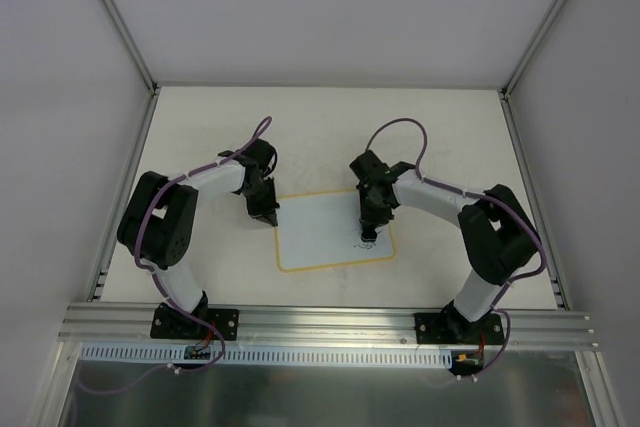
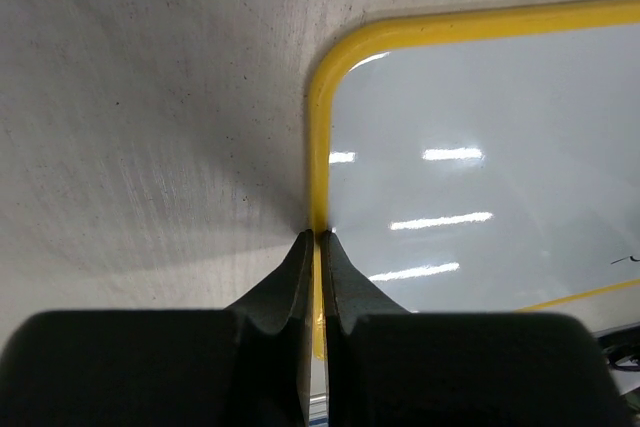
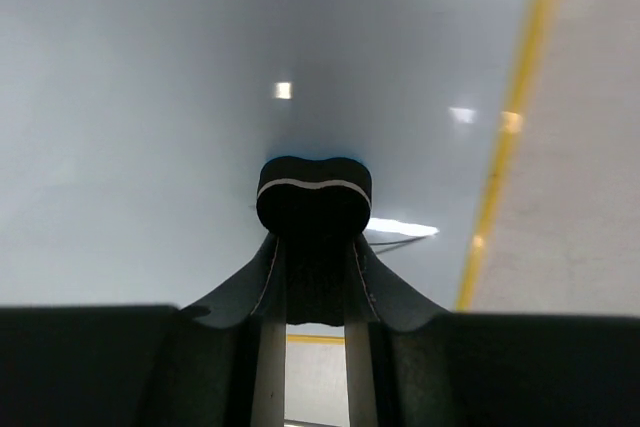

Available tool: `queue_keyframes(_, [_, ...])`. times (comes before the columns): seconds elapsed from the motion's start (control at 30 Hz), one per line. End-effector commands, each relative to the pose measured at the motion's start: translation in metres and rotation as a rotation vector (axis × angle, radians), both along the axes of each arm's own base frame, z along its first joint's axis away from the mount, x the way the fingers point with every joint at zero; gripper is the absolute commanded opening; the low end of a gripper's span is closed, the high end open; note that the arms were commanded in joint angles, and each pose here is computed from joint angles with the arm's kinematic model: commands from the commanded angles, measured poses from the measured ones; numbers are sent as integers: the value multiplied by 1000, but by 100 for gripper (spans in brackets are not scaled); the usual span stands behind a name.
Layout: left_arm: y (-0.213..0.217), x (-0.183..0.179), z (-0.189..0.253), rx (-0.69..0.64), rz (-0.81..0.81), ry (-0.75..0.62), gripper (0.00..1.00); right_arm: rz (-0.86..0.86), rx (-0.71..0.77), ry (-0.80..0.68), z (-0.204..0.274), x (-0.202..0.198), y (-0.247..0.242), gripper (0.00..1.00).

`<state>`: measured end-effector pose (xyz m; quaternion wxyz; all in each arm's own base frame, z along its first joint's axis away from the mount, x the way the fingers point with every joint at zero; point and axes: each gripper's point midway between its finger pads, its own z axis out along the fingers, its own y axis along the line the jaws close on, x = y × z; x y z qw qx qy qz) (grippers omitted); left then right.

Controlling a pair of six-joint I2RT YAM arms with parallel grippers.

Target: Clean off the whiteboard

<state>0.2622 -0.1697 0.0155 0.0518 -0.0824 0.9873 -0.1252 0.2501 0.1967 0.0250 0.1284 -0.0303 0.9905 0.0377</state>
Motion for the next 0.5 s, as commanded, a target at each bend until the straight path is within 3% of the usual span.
queue_keyframes(0.0, [12,-1,-11,65,5,22,0,177,89,-71,19,4,55,0])
queue_keyframes(0.23, [14,-2,-13,78,5,24,0,355,50,-64,1,-2,98,0])
queue_keyframes(0.47, [17,-1,-14,91,5,22,0,167,-40,18,-29,-11,37,0])
